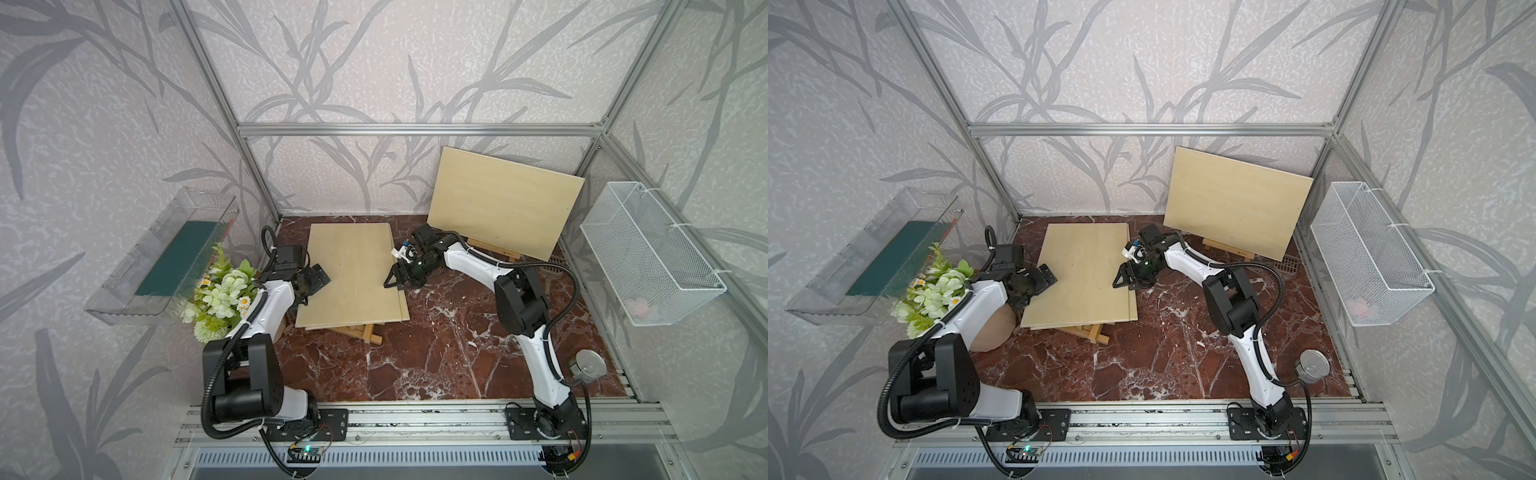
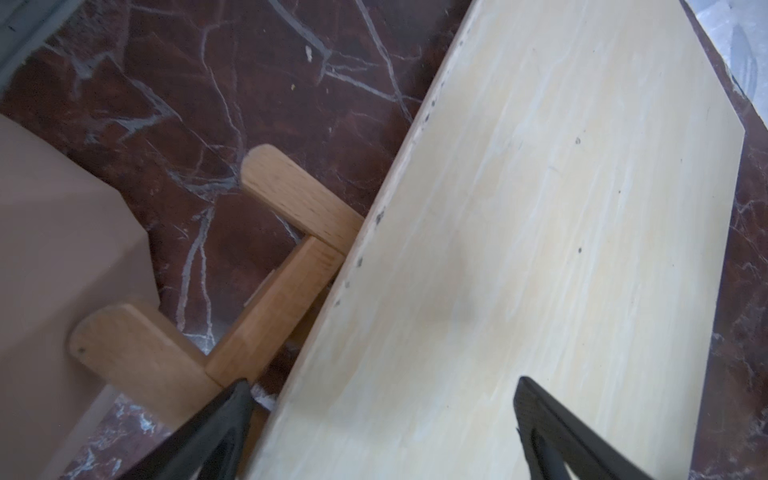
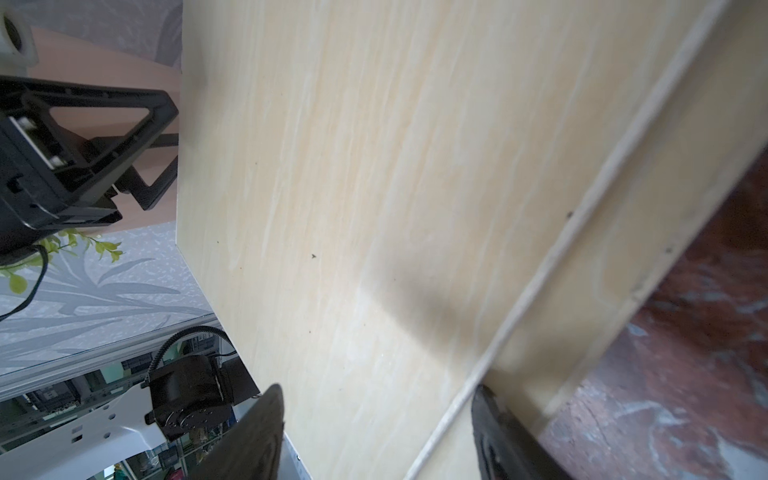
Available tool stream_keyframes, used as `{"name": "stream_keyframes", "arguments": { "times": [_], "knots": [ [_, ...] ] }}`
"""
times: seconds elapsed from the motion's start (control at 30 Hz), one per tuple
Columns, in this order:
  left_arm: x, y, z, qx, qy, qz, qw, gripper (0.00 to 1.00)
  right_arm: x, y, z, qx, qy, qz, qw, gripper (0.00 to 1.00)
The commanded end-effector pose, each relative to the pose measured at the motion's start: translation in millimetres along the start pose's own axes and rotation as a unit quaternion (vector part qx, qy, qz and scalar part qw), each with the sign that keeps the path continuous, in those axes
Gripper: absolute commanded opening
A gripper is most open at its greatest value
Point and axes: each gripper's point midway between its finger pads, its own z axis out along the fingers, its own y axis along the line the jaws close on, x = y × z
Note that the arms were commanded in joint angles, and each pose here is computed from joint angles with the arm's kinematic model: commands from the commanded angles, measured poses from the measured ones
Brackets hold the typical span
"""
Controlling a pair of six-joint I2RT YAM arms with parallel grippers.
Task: Assemble the easel
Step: Adjust the drawing board on the easel.
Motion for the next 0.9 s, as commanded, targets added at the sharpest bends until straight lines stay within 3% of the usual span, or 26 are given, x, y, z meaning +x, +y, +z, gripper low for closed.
{"name": "stream_keyframes", "arguments": {
  "times": [0.0, 0.53, 0.87],
  "knots": [
    [-20, 11, 0, -0.04, -0.043, 0.004, 0.998, 0.99, 16, 18, 1, -0.01, 0.016, -0.022, 1.0, 0.7],
    [-65, 17, 53, -0.119, -0.082, 0.013, 0.989, 0.99, 34, 7, -24, 0.015, 0.006, -0.03, 0.999, 0.7],
    [-14, -17, 83, -0.061, 0.014, 0.06, 0.996, 0.99, 35, 1, -51, 0.038, -0.015, -0.032, 0.999, 0.7]
  ]
}}
